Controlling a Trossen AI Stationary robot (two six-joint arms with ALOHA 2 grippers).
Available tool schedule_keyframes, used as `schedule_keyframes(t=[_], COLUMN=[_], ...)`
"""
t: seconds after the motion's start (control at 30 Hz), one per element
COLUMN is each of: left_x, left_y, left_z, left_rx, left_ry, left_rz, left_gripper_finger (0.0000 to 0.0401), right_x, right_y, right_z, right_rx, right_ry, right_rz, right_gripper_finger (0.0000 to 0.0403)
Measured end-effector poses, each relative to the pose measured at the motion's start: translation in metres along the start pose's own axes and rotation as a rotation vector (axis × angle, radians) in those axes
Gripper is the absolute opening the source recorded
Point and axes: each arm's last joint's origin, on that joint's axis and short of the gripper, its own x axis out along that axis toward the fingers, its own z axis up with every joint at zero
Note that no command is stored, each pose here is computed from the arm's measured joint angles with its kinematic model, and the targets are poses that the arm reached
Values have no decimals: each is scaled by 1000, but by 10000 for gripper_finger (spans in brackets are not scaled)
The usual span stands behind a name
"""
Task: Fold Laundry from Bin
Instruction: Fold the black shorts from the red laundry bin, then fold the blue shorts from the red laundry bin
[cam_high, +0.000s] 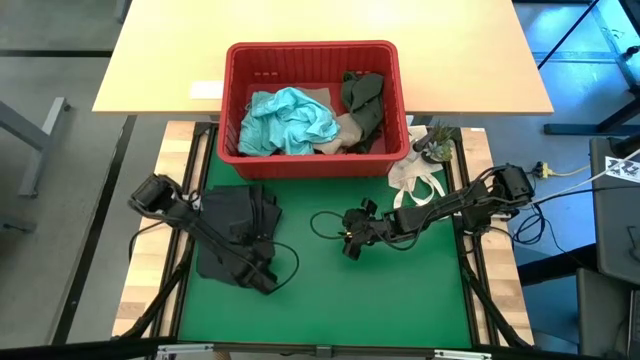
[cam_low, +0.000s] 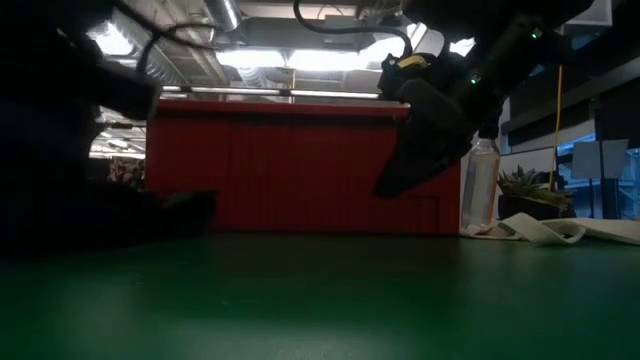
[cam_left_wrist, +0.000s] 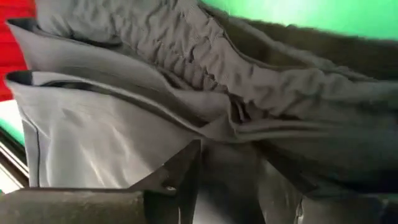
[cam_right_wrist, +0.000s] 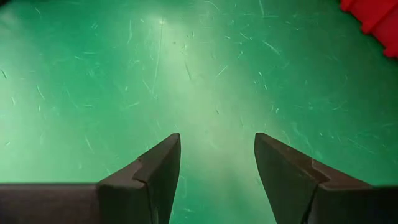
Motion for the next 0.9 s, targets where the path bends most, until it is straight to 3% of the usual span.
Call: schedule_keyframes(t=[0.23,0.5,0.7,0.9], left_x=[-27,-49,-58,-65], left_y=[12,23,19,12], left_z=[-9,-19,-12,7], left_rx=[-69,-81,-110,-92], left_ry=[-89,-156,-296,-489], left_rz=[-89,-176,-252,-314], left_gripper_finger=[132,133,133,133], right_x=[-3,-14,-33,-59], right_y=[4,16,26,10], right_z=[10,42,85,144], right_rx=[3,-77,-231,-311], right_ry=[-26,-108,-220,-332], right_rz=[13,48,60,-120], right_gripper_finger=[206,206,206,206])
